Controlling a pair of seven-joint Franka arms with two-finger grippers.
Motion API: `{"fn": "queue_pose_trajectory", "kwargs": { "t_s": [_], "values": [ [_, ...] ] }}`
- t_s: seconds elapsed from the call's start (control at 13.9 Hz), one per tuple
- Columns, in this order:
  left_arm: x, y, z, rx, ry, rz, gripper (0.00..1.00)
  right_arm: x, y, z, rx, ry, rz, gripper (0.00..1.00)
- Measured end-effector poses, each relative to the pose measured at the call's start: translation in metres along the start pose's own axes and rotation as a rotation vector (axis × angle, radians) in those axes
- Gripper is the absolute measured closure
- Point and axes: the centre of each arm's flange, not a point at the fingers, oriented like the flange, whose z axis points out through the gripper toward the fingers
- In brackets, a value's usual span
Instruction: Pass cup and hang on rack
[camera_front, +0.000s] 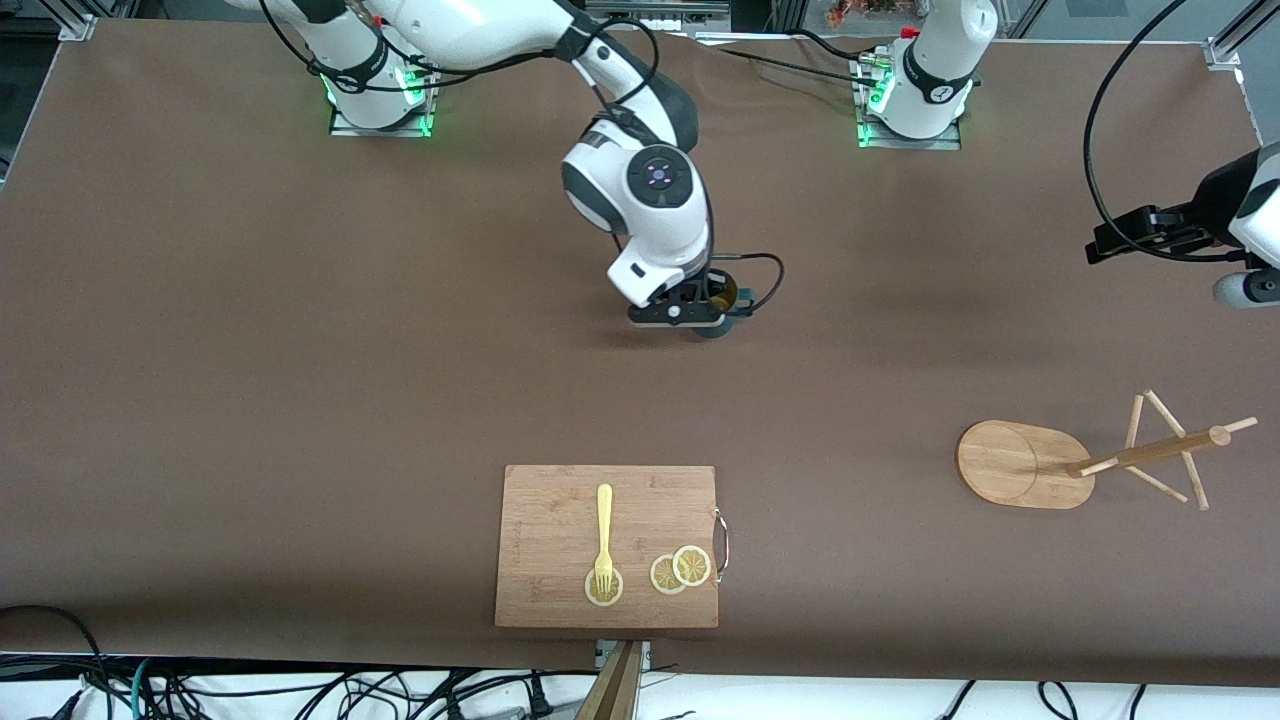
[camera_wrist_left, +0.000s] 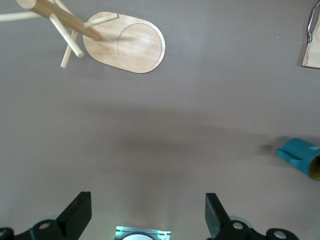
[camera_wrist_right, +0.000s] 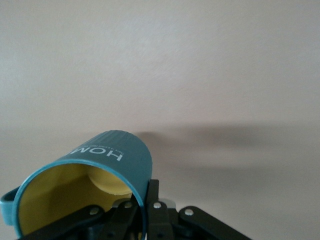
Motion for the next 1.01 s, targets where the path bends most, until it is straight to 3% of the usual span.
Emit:
{"fn": "queue_pose_trajectory", "kwargs": {
  "t_s": [0.29,0.58,1.01],
  "values": [
    [0.009,-0.028,0.008,-0.013,-0.016,-0.05,0.0,-0.035,-0.022,0.035,-0.042,0.01,0.008,0.96],
    [0.014,-0.042,0.013,-0.017,-0.025,-0.071,0.0,-0.036,-0.022,0.038,-0.049,0.016,0.051,0.96],
    [0.02,-0.033,0.022,-0.042,-0.036,0.069,0.0,-0.035,-0.021,0.051,-0.049,0.014,0.093,0.93]
  ]
}}
